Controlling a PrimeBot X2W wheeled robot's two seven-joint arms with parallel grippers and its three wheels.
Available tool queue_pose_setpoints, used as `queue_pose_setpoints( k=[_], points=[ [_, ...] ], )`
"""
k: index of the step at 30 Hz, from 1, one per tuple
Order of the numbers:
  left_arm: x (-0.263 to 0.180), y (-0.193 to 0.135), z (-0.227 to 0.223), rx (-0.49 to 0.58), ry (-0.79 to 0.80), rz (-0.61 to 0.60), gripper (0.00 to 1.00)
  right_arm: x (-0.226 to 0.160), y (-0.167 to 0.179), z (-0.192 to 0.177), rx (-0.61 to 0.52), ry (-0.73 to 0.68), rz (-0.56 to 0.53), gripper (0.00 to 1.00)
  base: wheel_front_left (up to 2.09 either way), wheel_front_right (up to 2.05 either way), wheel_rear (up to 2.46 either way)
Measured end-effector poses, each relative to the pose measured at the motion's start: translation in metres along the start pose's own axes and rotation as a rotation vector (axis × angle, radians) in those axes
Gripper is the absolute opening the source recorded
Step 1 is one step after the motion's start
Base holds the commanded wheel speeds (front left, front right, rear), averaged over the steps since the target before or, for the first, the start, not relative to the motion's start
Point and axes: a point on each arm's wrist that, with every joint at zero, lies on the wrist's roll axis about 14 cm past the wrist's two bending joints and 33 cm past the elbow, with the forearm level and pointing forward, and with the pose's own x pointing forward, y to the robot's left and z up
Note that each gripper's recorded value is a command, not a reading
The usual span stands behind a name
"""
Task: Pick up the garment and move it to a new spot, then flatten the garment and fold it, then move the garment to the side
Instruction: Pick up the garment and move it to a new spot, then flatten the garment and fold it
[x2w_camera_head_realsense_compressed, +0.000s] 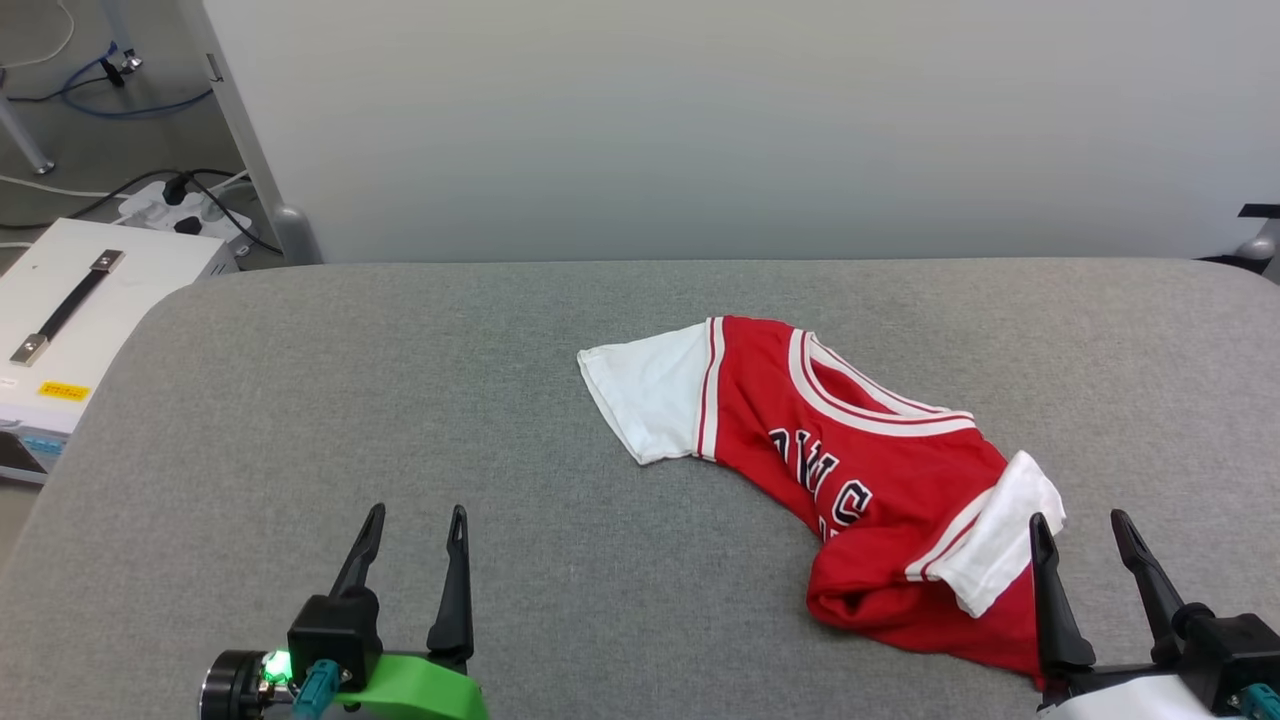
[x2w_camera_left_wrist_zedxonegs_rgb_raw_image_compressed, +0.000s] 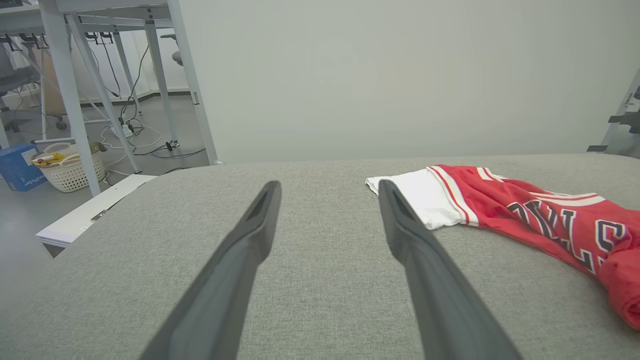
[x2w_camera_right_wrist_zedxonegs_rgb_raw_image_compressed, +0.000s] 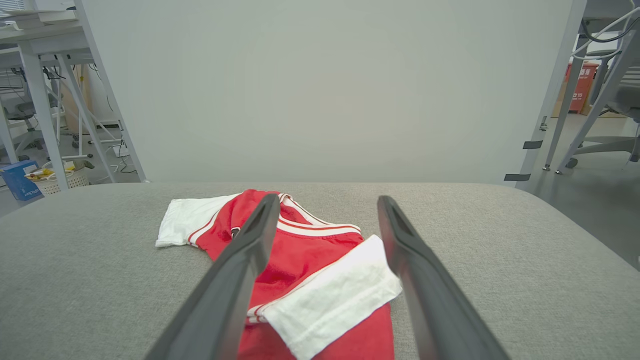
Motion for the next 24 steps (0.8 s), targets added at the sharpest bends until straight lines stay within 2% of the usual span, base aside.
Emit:
queue_pose_setpoints(
  k=[24],
  points=[
    [-0.012,0.007,-0.011,0.012,0.032,0.014,1.0,-0.004,-0.001,-0.001,0.0,0.005,-0.001,1.0,0.0,0.0,0.0]
  ],
)
